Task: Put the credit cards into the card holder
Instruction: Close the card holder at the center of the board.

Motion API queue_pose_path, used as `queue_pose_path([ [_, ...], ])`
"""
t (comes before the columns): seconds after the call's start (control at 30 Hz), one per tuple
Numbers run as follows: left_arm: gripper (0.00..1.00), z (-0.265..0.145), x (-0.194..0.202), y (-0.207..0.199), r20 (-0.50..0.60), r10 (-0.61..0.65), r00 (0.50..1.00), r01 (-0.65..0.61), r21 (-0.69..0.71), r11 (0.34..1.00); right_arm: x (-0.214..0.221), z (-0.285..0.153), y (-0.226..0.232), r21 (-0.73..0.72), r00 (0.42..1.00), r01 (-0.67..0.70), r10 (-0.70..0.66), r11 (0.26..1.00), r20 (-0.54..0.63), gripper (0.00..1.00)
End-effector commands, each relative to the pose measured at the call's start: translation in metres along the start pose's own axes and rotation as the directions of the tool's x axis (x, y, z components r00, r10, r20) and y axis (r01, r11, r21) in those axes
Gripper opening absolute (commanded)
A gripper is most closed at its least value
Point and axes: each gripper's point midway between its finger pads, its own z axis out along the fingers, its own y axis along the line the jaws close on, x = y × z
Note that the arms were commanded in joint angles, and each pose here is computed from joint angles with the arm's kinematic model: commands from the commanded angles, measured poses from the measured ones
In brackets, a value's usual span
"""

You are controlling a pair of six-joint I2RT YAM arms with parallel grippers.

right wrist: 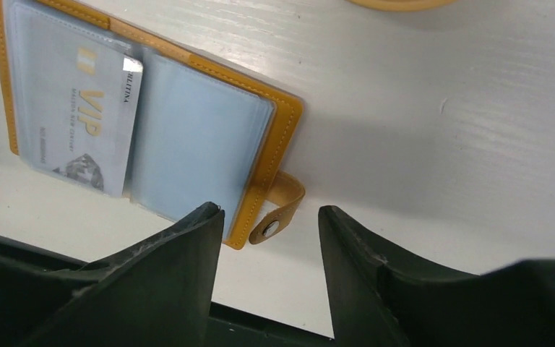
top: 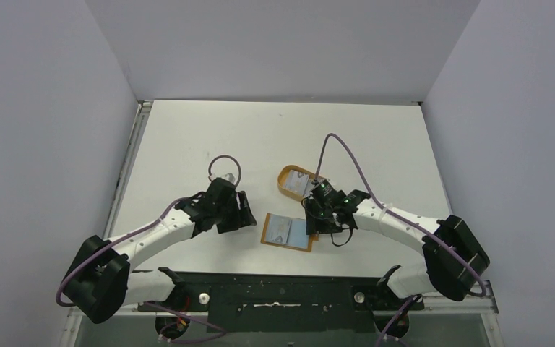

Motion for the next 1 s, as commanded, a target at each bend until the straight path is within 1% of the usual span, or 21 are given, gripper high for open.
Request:
queue_pose_path([
  [0.0,0.61,-0.001,-0.002,0.002,0.018,0.01,1.0,-0.01,0.003,1.0,-0.011,0.001,-0.005,0.018,0.999,-0.021,0.02,1.0,0.042,0.47],
  [0.1,0.6,0.002,-0.001,0.002,0.008,0.011,1.0,-0.011,0.004,1.0,-0.007,0.001,-0.011,0.028,0.999,-0.03,0.03,0.999,0.033,0.33],
  [0.2,0.6,0.007,0.001,-0.002,-0.007,0.015,1.0,-0.015,0.022,1.0,-0.009,-0.005,-0.018,0.031,0.998,-0.047,0.045,0.998,0.042,0.22],
  [0.4,0.56,0.025,0.008,-0.015,-0.074,0.028,0.997,-0.022,0.079,0.997,-0.017,-0.022,-0.027,0.014,0.996,-0.062,0.061,0.998,0.062,0.0],
  [0.57,0.48,0.042,0.017,-0.028,-0.142,0.043,0.989,-0.026,0.123,0.992,-0.031,-0.045,-0.009,-0.101,0.993,-0.04,0.051,0.994,0.109,0.0],
  [0.67,0.42,0.049,0.021,-0.036,-0.175,0.063,0.983,-0.039,0.136,0.99,-0.039,-0.059,0.01,-0.199,0.99,-0.021,0.048,0.98,0.13,0.0],
  [0.77,0.38,0.054,0.024,-0.043,-0.194,0.083,0.977,-0.055,0.149,0.987,-0.046,-0.069,0.033,-0.321,0.988,-0.021,0.068,0.947,0.135,0.0],
  [0.97,0.29,0.059,0.028,-0.049,-0.218,0.104,0.97,-0.068,0.165,0.984,-0.069,-0.075,0.069,-0.49,0.973,-0.052,0.155,0.87,0.171,0.0],
])
